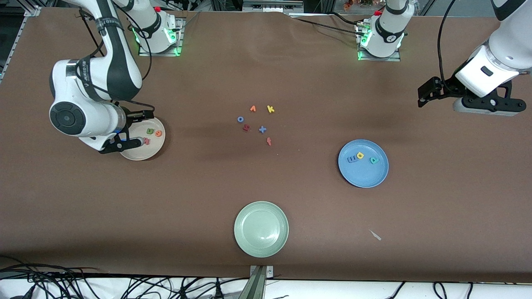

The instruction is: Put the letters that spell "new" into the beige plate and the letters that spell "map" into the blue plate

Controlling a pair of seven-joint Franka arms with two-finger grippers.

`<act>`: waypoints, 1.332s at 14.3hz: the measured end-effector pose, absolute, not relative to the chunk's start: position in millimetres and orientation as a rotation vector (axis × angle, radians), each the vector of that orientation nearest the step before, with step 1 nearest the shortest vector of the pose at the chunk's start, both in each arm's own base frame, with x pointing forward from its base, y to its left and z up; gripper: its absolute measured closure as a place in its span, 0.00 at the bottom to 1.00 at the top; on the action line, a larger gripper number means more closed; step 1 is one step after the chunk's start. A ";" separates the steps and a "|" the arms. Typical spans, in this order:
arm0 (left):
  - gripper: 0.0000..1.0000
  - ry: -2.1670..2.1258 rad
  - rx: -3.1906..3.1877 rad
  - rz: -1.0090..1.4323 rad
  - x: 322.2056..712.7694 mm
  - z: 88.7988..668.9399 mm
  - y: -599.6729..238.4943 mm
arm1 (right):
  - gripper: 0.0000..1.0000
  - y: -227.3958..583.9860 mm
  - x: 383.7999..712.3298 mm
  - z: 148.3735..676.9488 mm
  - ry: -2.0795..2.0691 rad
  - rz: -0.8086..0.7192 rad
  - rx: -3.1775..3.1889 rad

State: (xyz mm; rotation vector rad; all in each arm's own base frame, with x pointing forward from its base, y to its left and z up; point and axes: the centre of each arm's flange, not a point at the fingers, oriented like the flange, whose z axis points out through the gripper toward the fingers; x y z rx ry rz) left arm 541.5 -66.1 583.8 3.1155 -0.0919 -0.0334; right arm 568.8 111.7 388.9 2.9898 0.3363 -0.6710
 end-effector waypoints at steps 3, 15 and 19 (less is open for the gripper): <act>0.00 -0.091 3.116 -0.040 541.2 583.4 -65.8 | 0.00 119.2 573.1 429.1 0.350 -0.690 2.985; 0.00 -0.101 3.116 -0.051 540.2 582.8 -69.2 | 0.00 73.3 558.5 569.5 0.356 -0.227 3.069; 0.00 -0.105 3.116 -0.050 540.1 582.8 -70.5 | 0.00 61.3 541.5 595.8 0.335 -0.138 3.072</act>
